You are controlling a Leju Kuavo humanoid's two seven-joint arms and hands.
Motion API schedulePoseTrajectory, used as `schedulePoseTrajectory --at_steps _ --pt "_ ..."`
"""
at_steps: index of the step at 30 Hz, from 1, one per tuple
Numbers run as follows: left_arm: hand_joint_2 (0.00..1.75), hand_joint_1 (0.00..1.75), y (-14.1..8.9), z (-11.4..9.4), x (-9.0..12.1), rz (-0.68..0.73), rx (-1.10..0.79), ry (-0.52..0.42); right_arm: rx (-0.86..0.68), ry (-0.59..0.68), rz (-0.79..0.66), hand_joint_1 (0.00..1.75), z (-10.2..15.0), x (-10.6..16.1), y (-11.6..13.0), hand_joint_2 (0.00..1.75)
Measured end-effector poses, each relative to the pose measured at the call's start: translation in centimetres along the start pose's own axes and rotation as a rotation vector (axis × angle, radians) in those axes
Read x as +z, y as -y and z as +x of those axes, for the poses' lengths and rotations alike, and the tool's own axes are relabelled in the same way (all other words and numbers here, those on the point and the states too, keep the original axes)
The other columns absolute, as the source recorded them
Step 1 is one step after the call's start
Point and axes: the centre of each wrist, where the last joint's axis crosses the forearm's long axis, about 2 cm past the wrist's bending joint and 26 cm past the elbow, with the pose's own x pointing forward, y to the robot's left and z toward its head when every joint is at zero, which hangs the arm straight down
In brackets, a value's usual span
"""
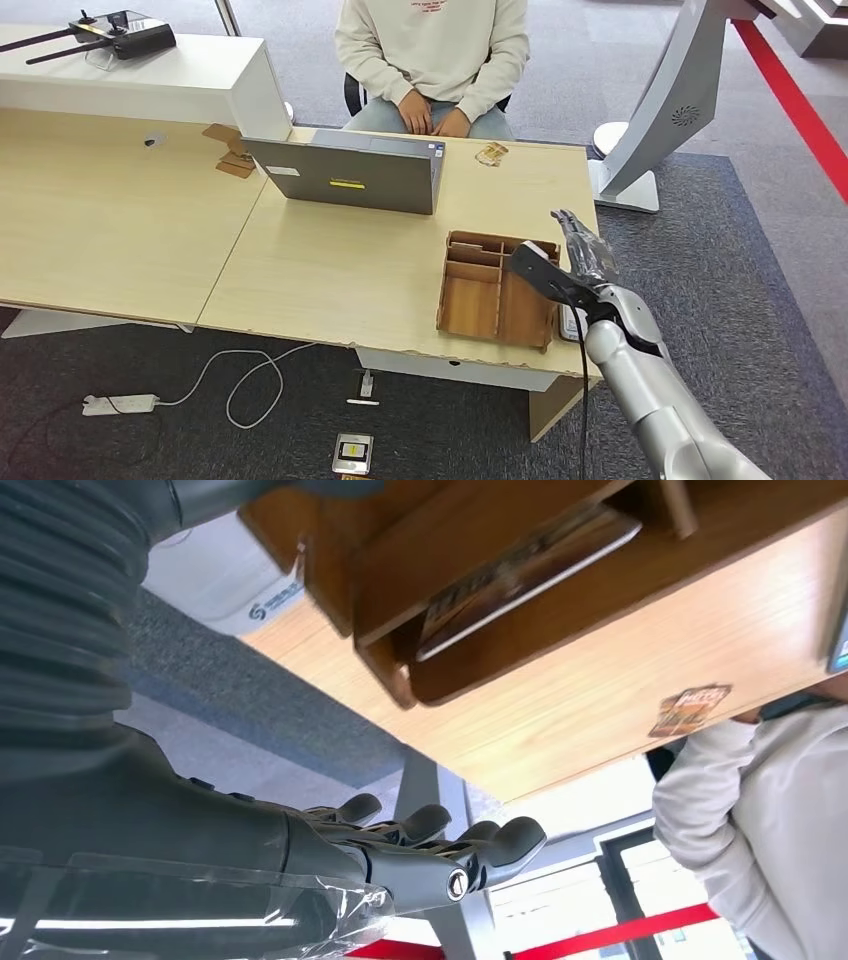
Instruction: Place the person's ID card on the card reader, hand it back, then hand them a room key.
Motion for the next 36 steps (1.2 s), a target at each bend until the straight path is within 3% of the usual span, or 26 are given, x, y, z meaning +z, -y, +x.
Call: schedulePoseTrajectory --at_steps 9,36 --pt "0.00 0.00 0.0 0.0 0.0 0.001 0.003 -0.002 0.013 -0.049 -0.038 0.00 -2.1 0.1 2.0 1.75" --pt "0.00 0.00 0.1 0.1 0.1 0.006 -0.018 0.019 0.030 -0.055 -0.012 0.00 -2.1 0.3 1.4 1.75"
